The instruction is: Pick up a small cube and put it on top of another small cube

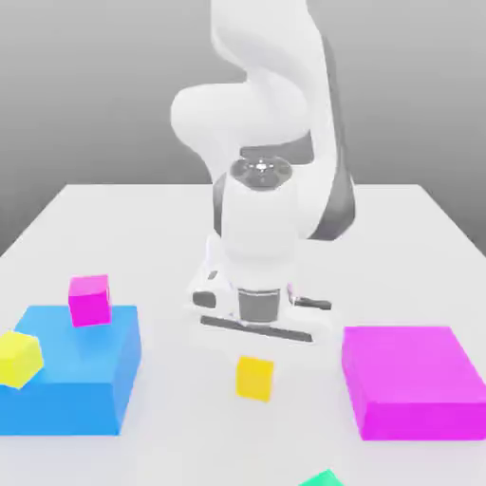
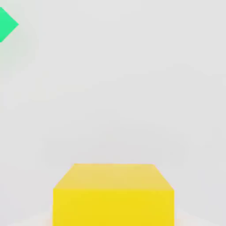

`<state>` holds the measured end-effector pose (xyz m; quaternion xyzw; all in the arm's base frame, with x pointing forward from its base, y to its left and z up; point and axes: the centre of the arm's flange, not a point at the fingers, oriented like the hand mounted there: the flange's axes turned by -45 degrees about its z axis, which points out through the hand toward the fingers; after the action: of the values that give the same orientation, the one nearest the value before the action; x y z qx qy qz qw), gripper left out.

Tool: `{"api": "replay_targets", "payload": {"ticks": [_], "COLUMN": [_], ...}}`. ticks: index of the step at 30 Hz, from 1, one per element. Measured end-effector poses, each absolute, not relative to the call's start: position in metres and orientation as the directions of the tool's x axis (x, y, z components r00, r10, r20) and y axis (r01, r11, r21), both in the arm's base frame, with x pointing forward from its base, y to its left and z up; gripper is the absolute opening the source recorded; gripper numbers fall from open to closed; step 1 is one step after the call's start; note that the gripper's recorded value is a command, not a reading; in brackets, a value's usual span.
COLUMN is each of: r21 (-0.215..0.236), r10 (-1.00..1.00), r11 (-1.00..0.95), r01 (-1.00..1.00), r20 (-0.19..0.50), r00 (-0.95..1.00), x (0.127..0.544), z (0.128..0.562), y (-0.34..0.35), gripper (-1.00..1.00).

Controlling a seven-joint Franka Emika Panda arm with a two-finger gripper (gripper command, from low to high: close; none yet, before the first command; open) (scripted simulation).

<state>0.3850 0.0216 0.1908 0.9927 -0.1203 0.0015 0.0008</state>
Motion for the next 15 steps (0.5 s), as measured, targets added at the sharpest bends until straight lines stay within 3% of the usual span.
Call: {"api": "replay_targets", "payload": {"ticks": [7,15], "r21": [0.014,0.008], "r10": [0.132,0.545], "r11": [-0.991,-0.838], "r01": [0.132,0.545], "r20": [0.006,-0.002], "r00": [0.991,0.838], "x": [0.444,0.508], "z": [0.209,0.229], "y": [0.045,0.077], "gripper": [-1.00,-1.00]}}
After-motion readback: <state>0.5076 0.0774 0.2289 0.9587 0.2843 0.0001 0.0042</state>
